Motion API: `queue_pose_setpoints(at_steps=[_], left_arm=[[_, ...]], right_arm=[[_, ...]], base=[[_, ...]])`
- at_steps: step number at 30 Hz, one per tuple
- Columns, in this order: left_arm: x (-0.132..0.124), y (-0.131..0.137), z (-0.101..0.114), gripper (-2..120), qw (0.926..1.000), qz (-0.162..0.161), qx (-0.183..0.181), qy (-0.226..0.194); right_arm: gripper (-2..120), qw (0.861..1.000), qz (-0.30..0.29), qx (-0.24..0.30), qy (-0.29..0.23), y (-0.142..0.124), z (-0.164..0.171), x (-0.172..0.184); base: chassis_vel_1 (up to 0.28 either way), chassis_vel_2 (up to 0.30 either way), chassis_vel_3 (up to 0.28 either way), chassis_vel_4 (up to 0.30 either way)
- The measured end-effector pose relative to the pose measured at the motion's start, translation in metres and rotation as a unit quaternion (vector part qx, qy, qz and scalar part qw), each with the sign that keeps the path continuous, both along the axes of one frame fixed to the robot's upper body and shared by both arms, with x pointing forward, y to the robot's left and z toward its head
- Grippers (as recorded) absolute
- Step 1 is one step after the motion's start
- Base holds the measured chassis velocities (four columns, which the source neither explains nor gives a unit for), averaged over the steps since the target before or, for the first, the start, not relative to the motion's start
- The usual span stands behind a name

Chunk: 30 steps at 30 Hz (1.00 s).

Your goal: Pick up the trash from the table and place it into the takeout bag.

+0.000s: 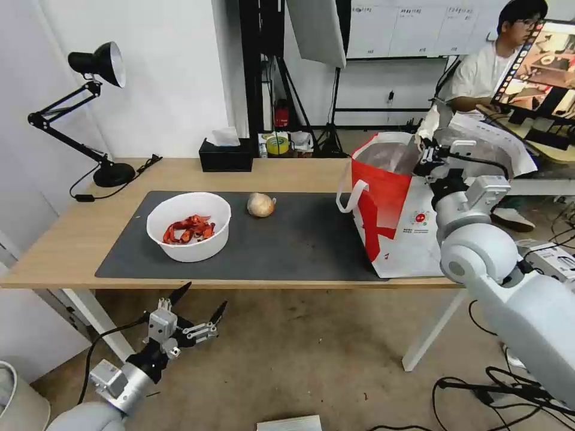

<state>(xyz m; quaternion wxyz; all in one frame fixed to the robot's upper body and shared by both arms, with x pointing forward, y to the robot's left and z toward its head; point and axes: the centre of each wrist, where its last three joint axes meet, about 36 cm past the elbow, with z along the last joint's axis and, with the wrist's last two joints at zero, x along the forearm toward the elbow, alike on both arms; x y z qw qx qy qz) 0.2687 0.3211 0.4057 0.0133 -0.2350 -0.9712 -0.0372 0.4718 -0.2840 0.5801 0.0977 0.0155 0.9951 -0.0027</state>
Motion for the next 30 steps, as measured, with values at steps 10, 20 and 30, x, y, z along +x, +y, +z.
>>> queue_pose_setpoints(at_steps=[10,20,30], left_arm=[[0.003,0.0,0.002,100,1.0,-0.003,0.001,-0.002],[0.003,0.001,0.002,100,1.0,-0.002,0.001,-0.002],[0.003,0.002,0.003,100,1.0,0.001,-0.001,-0.004]], right_arm=[[49,1.0,-0.01,-0.006,0.01,-0.008,0.009,0.0],[82,1.0,-0.006,-0.006,0.02,-0.005,0.005,0.0],[100,0.997,0.067,0.022,0.011,0.01,0.014,-0.009]], base=[[0.0,0.0,0.0,0.0],[0.0,0.0,0.0,0.0],[0.0,0.0,0.0,0.0]])
